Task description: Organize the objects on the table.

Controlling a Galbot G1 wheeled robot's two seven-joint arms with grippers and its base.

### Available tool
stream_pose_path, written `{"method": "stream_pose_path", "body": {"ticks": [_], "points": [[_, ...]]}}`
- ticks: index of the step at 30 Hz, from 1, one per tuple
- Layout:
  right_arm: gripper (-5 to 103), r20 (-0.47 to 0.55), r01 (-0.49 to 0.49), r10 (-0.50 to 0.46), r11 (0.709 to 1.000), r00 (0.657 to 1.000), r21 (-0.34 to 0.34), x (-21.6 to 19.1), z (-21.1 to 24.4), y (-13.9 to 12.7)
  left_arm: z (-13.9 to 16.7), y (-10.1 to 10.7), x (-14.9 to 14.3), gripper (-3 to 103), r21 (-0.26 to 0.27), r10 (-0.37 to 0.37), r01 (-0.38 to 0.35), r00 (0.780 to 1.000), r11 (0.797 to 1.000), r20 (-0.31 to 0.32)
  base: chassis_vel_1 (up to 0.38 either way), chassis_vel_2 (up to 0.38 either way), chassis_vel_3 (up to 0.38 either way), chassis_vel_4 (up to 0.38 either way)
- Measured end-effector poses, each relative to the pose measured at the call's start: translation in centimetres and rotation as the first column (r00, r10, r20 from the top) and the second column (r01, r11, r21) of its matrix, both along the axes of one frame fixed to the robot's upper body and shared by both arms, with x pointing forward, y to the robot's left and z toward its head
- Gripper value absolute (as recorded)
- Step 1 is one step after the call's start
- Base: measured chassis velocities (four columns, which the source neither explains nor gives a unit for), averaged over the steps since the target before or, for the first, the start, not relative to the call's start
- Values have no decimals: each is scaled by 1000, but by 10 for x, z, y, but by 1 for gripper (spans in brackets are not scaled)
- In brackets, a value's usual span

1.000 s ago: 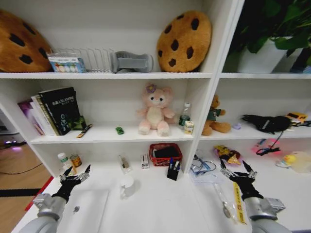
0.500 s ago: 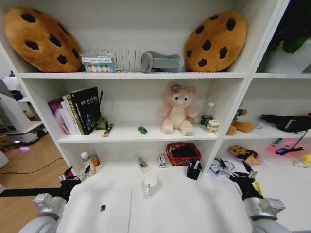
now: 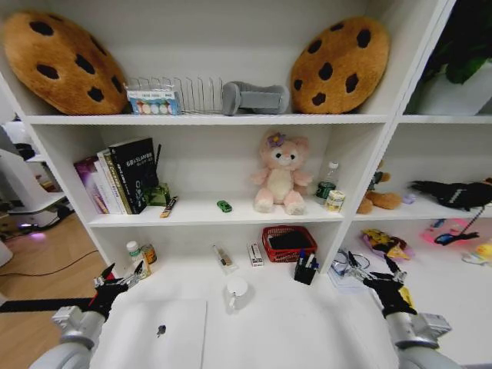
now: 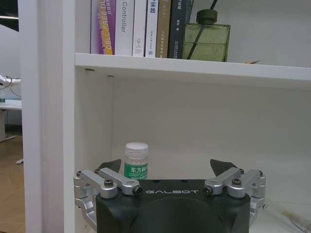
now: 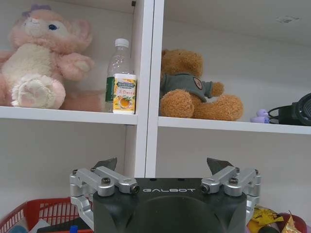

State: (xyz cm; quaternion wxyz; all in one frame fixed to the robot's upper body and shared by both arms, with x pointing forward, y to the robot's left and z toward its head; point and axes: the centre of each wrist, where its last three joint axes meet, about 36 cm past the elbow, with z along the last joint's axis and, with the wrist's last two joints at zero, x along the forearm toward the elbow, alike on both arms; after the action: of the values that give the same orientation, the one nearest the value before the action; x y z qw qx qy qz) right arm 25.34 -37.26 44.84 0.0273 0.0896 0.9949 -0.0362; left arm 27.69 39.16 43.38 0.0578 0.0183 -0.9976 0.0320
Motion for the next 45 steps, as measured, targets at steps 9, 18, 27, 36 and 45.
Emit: {"method": "stream_pose_path", "body": {"ticks": [9, 18, 27, 36, 45], "points": [[100, 0, 0, 0, 1000, 1000, 0, 0, 0, 0, 0, 0, 0, 100, 0, 0, 0, 1000, 1000, 0, 125, -122, -126, 123], [100, 0, 0, 0, 1000, 1000, 0, 0, 0, 0, 0, 0, 0, 100, 0, -1, 1, 1000, 1000, 0, 242, -246, -228, 241], [100, 0, 0, 0, 1000, 1000, 0, 0, 0, 0, 0, 0, 0, 100, 0, -1, 1, 1000, 1000, 0, 294, -285, -299, 299], [100, 0, 0, 0, 1000, 1000, 0, 0, 0, 0, 0, 0, 0, 100, 0, 0, 0, 1000, 1000, 0, 294, -289, -283, 283], [100, 0, 0, 0, 1000, 1000, 0, 0, 0, 0, 0, 0, 0, 100, 0, 0, 0, 1000, 1000, 0, 263, -266, -267, 259]]}}
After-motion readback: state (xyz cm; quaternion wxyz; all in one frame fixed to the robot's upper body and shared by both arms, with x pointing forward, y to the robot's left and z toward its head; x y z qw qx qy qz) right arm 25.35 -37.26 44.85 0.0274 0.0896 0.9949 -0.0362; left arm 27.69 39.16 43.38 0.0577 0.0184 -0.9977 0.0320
